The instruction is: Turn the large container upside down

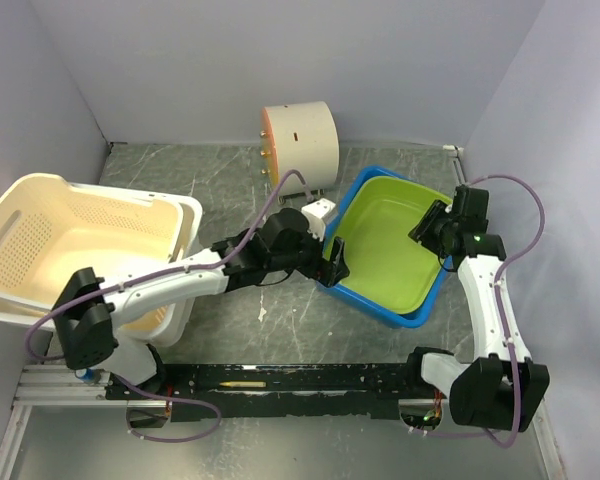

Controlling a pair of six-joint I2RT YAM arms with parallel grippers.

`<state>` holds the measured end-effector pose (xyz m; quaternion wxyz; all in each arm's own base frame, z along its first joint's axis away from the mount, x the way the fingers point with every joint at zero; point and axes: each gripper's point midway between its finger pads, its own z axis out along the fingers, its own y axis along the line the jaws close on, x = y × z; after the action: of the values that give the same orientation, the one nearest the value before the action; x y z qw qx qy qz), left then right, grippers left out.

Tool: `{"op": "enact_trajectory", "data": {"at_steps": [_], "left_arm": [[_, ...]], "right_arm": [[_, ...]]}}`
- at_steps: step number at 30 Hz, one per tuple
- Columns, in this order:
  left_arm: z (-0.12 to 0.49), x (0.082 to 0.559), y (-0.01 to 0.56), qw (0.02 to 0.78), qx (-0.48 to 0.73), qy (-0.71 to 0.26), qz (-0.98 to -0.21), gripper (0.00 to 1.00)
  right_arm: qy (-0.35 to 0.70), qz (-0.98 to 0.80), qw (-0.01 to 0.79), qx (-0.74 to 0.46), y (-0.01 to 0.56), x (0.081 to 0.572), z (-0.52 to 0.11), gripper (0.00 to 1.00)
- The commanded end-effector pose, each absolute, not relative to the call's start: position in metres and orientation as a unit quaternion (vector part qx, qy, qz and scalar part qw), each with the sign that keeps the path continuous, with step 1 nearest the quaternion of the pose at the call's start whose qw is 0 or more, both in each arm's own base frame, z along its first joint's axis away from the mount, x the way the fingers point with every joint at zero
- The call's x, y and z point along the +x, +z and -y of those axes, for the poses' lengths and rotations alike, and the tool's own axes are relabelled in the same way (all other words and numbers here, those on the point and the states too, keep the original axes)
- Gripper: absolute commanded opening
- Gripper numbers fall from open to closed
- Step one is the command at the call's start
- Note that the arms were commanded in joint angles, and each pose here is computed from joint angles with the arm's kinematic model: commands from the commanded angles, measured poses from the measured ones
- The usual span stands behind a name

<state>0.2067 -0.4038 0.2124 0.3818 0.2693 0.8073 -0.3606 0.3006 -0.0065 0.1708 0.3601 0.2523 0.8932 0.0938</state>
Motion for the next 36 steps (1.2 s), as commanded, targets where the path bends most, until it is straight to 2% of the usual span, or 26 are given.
{"op": "enact_trajectory", "data": {"at_steps": [1,6,11,14,19,25,29,36], "left_arm": [[0.426,0.23,0.221,0.4,0.235,-0.348,-0.814,0.97],[0.458,0.237,0.214,0.39,0.235,-0.378,-0.806,0.97],[0.474,0.24,0.174,0.348,0.245,-0.355,-0.832,0.96],[0.463,0.234,0.161,0.329,0.241,-0.323,-0.854,0.95],[0.425,0.212,0.161,0.343,0.223,-0.263,-0.874,0.95],[0.413,0.177,0.223,0.397,0.234,-0.28,-0.842,0.95],[0.41,0.166,0.284,0.436,0.239,-0.3,-0.814,0.95],[0.377,0.179,0.379,0.52,0.186,-0.315,-0.772,0.95]], "right_arm": [[0.143,-0.882,0.396,0.214,0.19,0.304,-0.01,0.47],[0.069,-0.874,0.401,0.265,0.193,0.299,0.02,0.55],[0.082,-0.875,0.4,0.258,0.194,0.3,0.015,0.61],[0.091,-0.877,0.4,0.248,0.194,0.3,0.011,0.63],[0.116,-0.887,0.391,0.216,0.188,0.301,0.0,0.65],[0.298,-0.875,0.367,0.101,0.191,0.289,-0.085,0.77],[0.322,-0.883,0.338,0.048,0.18,0.267,-0.135,0.82],[0.377,-0.888,0.256,-0.059,0.158,0.215,-0.211,0.85]]}}
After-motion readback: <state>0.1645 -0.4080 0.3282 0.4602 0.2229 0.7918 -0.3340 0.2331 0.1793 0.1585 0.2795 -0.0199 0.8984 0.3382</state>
